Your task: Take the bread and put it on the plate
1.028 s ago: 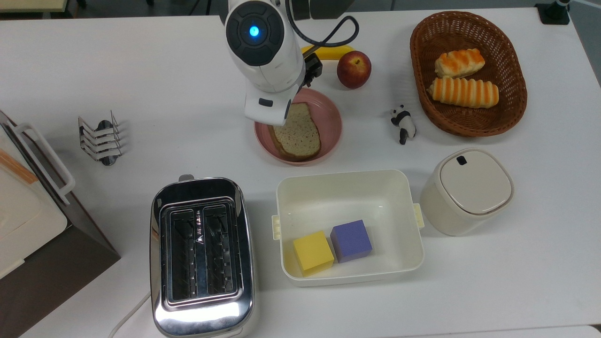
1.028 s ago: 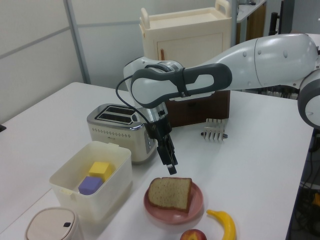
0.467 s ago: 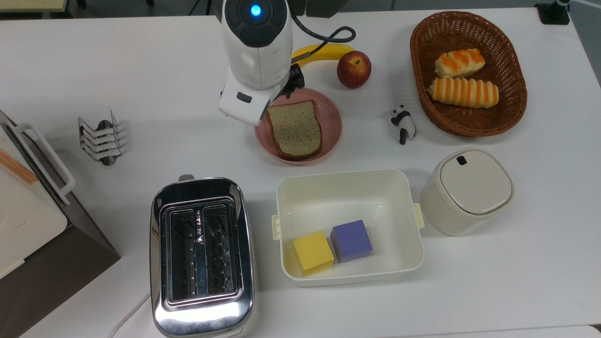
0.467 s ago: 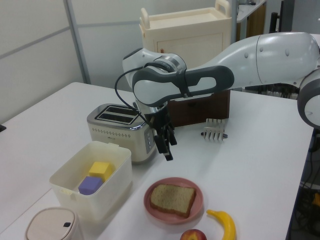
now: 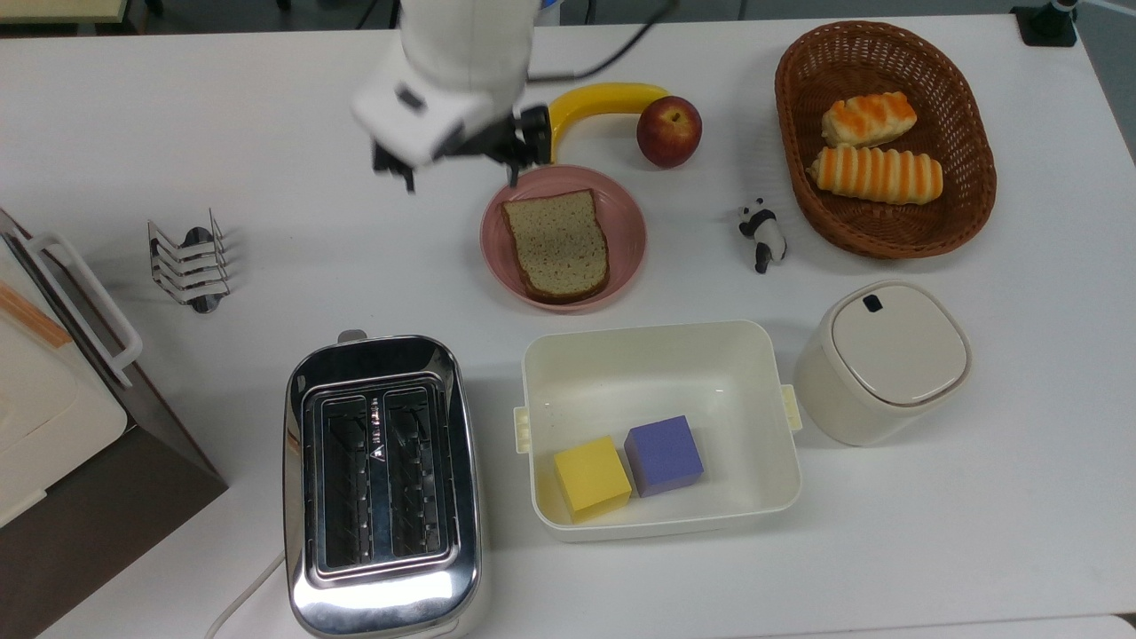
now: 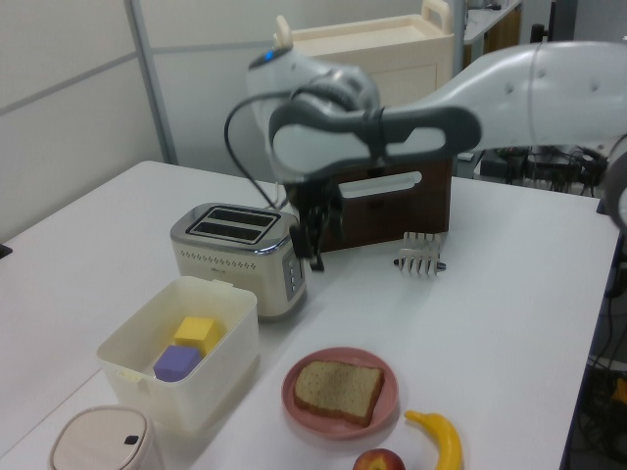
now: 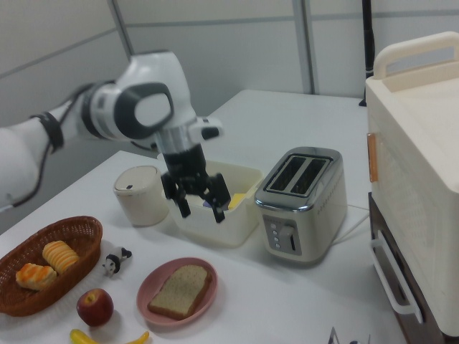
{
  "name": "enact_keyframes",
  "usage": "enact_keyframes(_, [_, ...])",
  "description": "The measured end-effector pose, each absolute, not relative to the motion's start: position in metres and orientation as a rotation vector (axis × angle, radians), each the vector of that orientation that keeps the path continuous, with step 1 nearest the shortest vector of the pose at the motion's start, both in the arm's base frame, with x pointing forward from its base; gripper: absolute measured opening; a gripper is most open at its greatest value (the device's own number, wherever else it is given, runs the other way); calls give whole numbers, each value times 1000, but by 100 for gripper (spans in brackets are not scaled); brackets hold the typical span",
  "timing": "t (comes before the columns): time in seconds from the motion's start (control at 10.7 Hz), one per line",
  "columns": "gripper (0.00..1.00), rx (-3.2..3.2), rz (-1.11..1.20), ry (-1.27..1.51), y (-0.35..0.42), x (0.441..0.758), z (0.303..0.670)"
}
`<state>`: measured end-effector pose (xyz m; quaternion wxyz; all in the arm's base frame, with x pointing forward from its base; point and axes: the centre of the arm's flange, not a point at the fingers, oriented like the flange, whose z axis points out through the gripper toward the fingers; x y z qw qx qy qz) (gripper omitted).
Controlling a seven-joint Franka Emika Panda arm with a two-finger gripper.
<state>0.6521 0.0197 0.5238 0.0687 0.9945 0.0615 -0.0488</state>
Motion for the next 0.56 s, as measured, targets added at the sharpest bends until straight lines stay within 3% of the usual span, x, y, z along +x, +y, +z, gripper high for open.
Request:
enact_keyframes(0.28, [100,3007,21,-26,6,618,602])
enact_keyframes(0.56, [100,3014,39,-167,-2,586,629])
